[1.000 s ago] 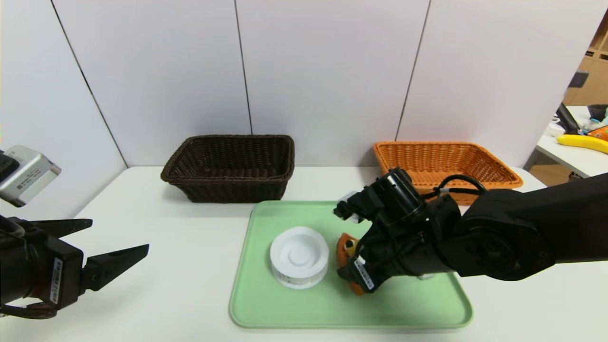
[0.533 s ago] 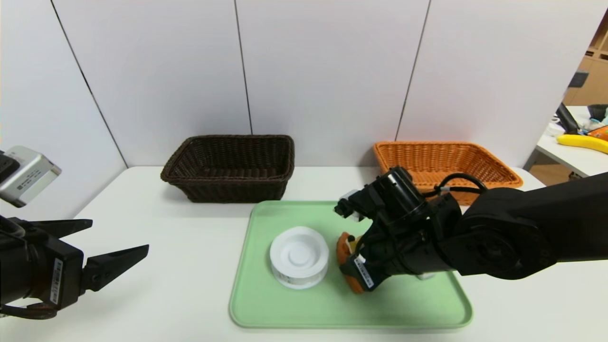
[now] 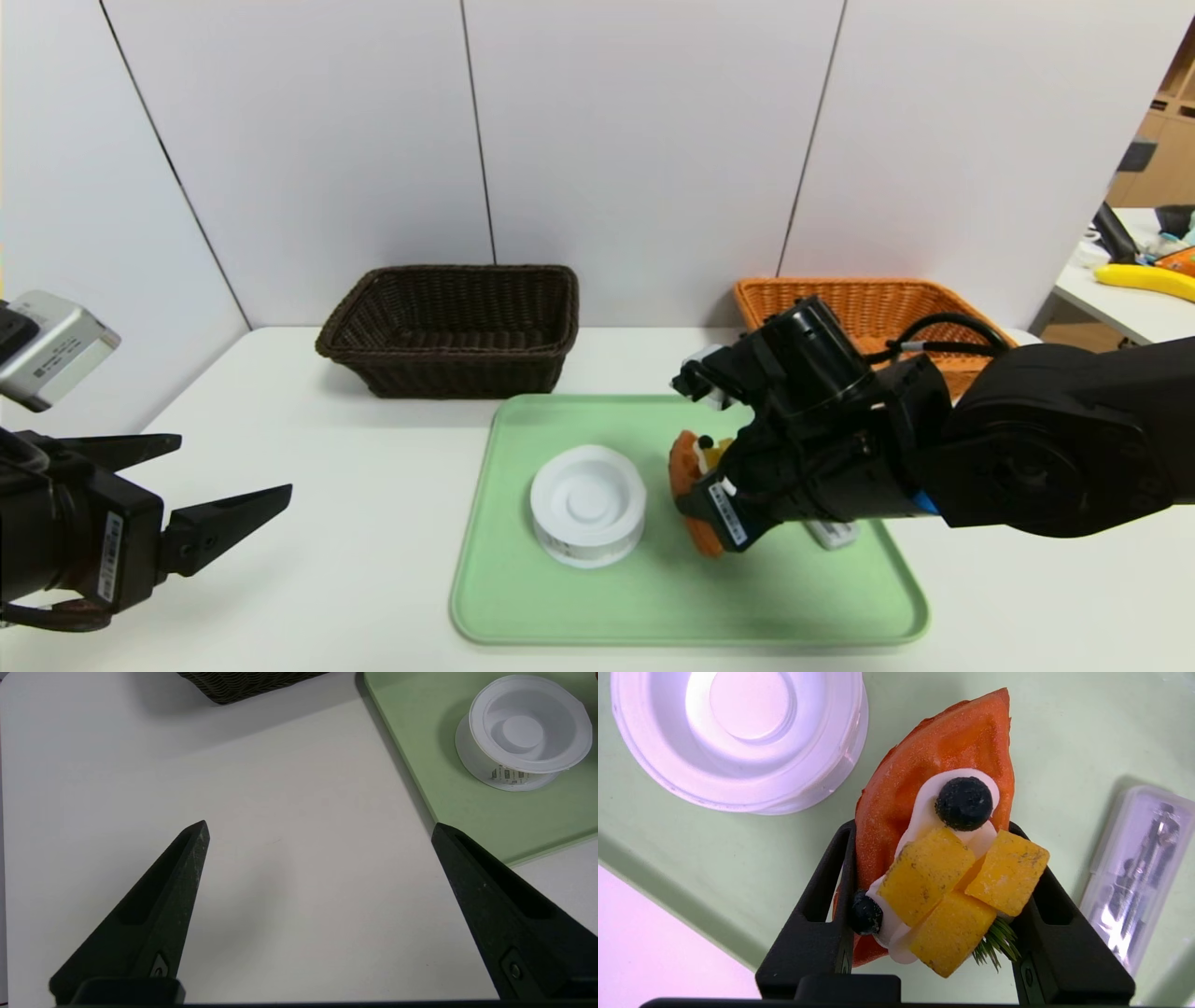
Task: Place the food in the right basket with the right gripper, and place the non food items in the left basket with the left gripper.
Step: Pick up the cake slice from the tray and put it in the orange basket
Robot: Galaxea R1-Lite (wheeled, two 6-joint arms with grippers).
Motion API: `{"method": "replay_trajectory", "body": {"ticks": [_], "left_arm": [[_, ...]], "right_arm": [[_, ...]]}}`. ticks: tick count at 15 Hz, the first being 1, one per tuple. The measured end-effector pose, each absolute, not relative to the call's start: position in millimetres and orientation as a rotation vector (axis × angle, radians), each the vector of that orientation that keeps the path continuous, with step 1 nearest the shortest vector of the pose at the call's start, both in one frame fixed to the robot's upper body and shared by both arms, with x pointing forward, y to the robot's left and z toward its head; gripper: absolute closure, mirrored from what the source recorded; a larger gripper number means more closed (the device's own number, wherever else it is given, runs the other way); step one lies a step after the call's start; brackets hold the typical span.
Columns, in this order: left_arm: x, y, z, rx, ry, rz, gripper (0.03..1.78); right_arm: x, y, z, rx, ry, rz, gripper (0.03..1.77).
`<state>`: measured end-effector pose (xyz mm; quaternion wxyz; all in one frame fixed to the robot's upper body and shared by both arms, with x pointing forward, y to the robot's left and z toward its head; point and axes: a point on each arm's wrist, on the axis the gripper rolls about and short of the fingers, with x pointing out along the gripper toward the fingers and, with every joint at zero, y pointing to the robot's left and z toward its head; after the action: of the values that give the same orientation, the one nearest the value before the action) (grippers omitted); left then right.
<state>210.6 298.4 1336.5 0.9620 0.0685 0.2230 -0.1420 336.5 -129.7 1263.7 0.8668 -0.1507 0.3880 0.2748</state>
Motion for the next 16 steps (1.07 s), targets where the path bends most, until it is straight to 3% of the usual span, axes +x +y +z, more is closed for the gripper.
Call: {"method": "replay_trajectory", "body": {"ticks": [7,12,16], "left_arm": [[203.9,300.4,1333.1,0.140,0.459,-0.288,0.12],[200.2,301.5,1332.2,0.139,0.453,-0.288,0.12],[200.3,301.5,1333.5,0.137,0.447,-0.287,0.12]], "right_arm": [[337.6,-131.7,1275.6,-0.280,0.775,0.560,0.93],[356.4,-141.7,1313.4,-0.149,0.675,0.476,0.93],[388.8,-177.3,1356.7,-0.022,0.562,0.332,0.93]]}}
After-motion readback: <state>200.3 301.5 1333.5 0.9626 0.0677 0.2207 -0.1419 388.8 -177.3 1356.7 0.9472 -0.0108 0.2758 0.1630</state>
